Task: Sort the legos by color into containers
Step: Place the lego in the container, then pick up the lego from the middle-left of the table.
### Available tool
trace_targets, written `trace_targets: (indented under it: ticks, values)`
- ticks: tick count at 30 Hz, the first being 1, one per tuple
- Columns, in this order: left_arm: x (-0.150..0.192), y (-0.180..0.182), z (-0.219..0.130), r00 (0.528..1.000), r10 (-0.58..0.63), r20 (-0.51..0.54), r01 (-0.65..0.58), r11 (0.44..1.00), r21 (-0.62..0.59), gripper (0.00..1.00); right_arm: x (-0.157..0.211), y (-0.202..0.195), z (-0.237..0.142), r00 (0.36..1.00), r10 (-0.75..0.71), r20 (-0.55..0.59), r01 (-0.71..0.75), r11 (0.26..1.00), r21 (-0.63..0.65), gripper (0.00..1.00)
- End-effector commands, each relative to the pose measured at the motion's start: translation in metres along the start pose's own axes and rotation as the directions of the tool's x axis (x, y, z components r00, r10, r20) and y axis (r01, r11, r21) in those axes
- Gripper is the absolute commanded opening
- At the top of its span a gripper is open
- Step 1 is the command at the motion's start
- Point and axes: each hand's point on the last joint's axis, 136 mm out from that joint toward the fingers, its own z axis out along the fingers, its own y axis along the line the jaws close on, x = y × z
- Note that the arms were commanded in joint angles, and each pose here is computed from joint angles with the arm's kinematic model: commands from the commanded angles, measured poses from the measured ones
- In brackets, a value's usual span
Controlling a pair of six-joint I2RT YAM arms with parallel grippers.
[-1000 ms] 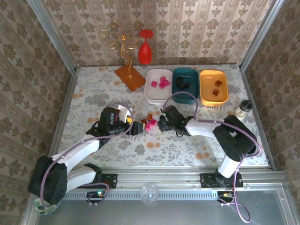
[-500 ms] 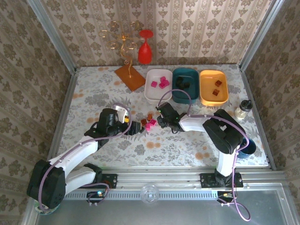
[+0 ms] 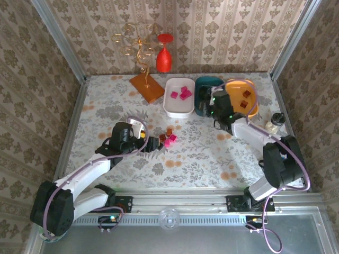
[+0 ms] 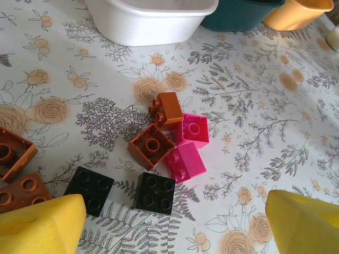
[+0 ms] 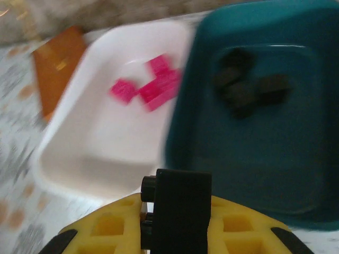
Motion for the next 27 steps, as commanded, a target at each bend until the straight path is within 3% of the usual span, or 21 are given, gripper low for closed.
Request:
trace_targets:
  ticks: [1, 8, 13, 19, 27]
  values:
    - [-0.016, -0.007, -0.007, 0.999, 0.011, 0.046, -0.012, 1.000, 0.010, 0.89, -0.009, -0.022, 0.030, 0.984, 0.170, -0.046, -0.170, 0.985, 0.011, 0.22]
    - [-0.017, -0.008, -0.011, 0.998, 0.008, 0.065, -0.008, 1.000, 0.006, 0.89, -0.051, -0.058, 0.098, 0.976, 0.212, -0.046, -0.205, 0.969, 0.136, 0.26]
    - [-0.018, -0.007, -0.013, 0.997, 0.005, 0.075, -0.005, 1.000, 0.002, 0.89, -0.076, -0.066, 0.121, 0.973, 0.227, -0.046, -0.217, 0.964, 0.152, 0.41]
    - [-0.017, 0.000, -0.015, 0.997, 0.002, 0.072, 0.001, 0.999, -0.039, 0.90, -0.102, -0.032, 0.071, 0.987, 0.160, 0.015, -0.161, 0.985, 0.062, 0.60]
    - [-0.018, 0.030, -0.029, 0.992, -0.038, 0.119, 0.059, 0.981, -0.183, 0.90, -0.030, 0.019, -0.016, 0.996, 0.086, -0.001, -0.086, 0.995, -0.050, 0.69]
